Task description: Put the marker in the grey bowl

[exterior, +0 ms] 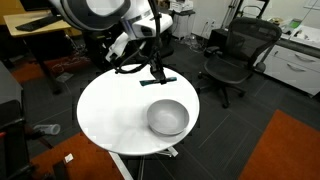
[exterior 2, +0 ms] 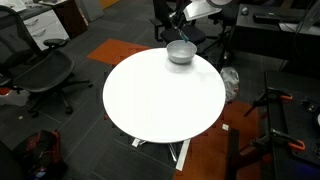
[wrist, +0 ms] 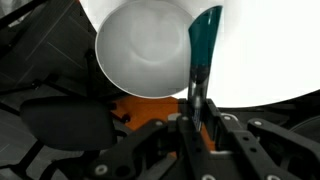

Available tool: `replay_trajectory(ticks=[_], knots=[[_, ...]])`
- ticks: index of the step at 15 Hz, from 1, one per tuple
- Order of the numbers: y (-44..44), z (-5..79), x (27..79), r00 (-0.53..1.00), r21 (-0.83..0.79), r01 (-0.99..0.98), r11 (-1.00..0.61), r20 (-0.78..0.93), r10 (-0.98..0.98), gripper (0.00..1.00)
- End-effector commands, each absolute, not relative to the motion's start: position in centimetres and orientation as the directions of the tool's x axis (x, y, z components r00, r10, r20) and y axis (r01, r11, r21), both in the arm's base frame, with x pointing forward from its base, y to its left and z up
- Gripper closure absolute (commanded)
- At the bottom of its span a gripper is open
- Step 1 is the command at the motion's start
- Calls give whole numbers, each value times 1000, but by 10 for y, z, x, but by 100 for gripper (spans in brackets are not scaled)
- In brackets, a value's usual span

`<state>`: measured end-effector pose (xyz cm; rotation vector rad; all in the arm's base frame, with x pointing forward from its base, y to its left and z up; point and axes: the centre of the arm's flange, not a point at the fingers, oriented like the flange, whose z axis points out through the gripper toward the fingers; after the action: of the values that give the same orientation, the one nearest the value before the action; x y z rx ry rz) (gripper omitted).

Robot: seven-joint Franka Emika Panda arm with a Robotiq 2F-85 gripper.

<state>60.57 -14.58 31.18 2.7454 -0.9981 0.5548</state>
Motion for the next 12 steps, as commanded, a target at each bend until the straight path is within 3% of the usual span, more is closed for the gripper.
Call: replay_trajectory(ticks=[1,12], knots=[[-172,317,619,711,13,-662,-750,326,-622,95],[-232,263,627,651,-43,-736,-676,227,-724,95]])
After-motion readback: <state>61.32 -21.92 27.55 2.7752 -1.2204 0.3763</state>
